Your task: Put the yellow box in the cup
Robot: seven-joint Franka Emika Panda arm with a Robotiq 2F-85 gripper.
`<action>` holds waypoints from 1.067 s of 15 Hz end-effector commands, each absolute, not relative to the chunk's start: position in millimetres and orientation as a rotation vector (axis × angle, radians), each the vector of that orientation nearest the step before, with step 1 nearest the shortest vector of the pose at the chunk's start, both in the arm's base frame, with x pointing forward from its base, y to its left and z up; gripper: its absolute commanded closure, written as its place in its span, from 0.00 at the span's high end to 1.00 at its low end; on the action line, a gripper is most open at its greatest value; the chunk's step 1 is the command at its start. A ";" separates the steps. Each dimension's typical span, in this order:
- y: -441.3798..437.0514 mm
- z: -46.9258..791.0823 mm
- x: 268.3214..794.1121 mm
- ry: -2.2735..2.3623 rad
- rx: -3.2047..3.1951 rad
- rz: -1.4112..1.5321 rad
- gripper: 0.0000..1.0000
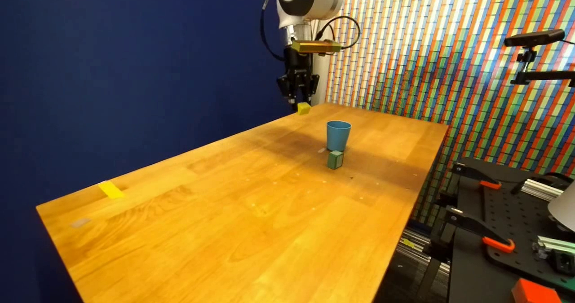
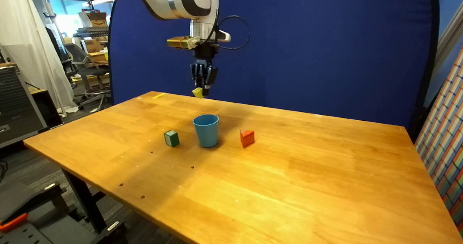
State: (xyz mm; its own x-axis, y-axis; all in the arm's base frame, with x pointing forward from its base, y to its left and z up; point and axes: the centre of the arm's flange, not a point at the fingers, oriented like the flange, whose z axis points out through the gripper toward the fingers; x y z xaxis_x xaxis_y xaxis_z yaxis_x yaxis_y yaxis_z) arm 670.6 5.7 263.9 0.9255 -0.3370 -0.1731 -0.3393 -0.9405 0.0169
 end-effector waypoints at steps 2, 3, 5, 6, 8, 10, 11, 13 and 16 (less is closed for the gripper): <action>-53.1 290.3 604.2 0.827 -2.934 0.200 0.14; -59.2 287.9 592.1 0.866 -2.904 0.220 0.14; -64.7 281.8 570.9 0.915 -2.846 0.254 0.14; -63.1 278.3 562.0 0.932 -2.823 0.273 0.14; -62.9 272.2 547.0 0.986 -2.799 0.282 0.14; -65.7 264.5 537.4 1.071 -2.787 0.271 0.14; -65.8 264.8 532.6 1.118 -2.780 0.237 0.14; -71.1 264.2 528.1 1.177 -2.754 0.192 0.64; -77.1 266.0 524.9 1.234 -2.745 0.142 0.79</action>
